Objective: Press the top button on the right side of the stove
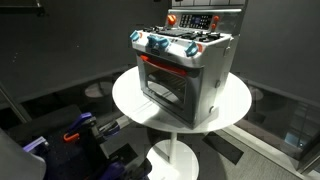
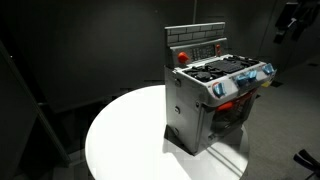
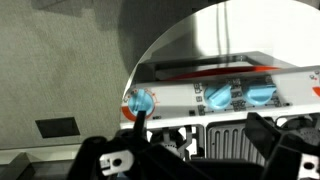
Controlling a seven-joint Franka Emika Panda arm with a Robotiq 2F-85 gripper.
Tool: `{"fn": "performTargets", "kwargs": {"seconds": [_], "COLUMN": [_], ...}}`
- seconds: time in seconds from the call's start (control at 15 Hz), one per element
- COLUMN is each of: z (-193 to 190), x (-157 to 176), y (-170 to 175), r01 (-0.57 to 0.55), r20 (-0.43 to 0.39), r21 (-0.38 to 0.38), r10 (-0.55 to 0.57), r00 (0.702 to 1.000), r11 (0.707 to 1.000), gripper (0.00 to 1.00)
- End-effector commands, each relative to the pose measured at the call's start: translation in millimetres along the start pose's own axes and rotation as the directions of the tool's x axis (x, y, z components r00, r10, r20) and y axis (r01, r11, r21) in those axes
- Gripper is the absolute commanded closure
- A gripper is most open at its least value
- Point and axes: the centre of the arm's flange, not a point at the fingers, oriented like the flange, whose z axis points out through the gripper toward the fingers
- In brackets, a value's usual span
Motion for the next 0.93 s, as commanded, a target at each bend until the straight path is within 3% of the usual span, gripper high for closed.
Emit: {"fn": "performTargets", "kwargs": {"seconds": [0.0, 0.4, 0.53, 0.87], "z": [-2.0, 13.0, 19.8, 21.0], "x": [39.2, 74.5, 61.0, 67.7], "y": [2.6, 10.2, 9.2, 10.5], "r01": [-0.085, -0.201, -0.174, -0.189], "r20": [-0.034, -0.067, -0.053, -0.053], "r21": [-0.008, -0.022, -0.007, -0.006], "r10": [0.085, 0.199, 0.174, 0.188], "r00": [0.996, 0.978, 0.983, 0.981], "r11": [0.996, 0.979, 0.985, 0.982], "gripper": [0.0, 0.0, 0.0, 0.0]}}
